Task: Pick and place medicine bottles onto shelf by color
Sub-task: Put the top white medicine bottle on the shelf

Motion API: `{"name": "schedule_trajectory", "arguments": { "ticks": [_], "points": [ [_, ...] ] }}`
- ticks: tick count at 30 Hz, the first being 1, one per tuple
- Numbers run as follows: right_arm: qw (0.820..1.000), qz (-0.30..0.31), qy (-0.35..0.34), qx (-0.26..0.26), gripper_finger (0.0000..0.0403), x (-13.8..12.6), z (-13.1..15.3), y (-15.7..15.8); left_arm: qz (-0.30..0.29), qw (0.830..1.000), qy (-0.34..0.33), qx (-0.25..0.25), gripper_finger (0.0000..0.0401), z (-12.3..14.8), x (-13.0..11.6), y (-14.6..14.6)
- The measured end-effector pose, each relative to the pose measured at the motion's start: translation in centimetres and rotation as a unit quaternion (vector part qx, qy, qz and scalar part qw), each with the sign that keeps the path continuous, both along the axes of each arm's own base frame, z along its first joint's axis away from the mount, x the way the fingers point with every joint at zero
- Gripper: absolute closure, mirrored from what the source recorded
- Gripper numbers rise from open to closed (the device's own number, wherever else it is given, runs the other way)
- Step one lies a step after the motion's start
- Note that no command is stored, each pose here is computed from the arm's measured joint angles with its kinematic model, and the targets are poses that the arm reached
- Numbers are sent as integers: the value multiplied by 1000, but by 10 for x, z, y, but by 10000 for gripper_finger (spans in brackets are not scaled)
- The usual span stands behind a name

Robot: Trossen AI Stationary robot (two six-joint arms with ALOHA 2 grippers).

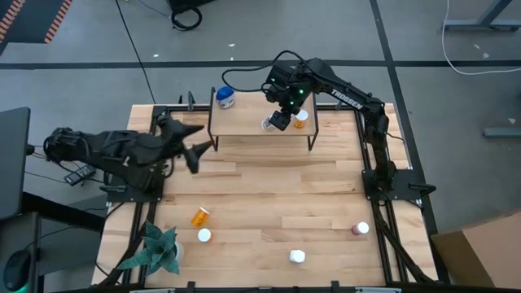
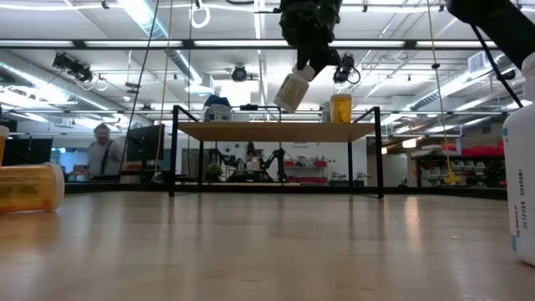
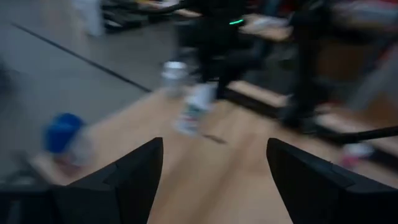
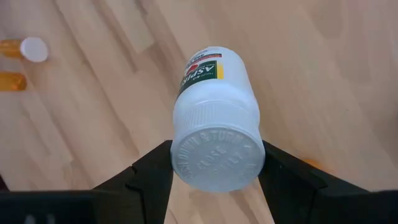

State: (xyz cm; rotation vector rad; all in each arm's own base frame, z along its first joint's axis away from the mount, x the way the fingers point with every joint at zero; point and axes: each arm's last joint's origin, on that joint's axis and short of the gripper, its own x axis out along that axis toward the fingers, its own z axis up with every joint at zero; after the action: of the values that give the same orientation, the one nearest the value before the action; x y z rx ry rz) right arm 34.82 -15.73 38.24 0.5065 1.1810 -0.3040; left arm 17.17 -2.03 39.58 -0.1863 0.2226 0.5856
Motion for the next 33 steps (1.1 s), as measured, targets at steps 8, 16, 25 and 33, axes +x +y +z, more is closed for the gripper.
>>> {"name": "schedule_trajectory", "arguments": {
  "ticks": [8,16,25,33],
  "points": [
    [999,9,-11,-29,187,-2,13,18,40,994,93,28,111,-28,59,45],
    [1000,6,-10,-26,187,-2,12,17,-30,995,84,54,131,-50,114,67],
    [999,10,-34,-19,187,3,14,21,-19,993,117,26,163,-78,136,84],
    [998,-1,-61,-10,187,8,16,20,-61,991,116,9,184,-97,156,86]
  ]
}}
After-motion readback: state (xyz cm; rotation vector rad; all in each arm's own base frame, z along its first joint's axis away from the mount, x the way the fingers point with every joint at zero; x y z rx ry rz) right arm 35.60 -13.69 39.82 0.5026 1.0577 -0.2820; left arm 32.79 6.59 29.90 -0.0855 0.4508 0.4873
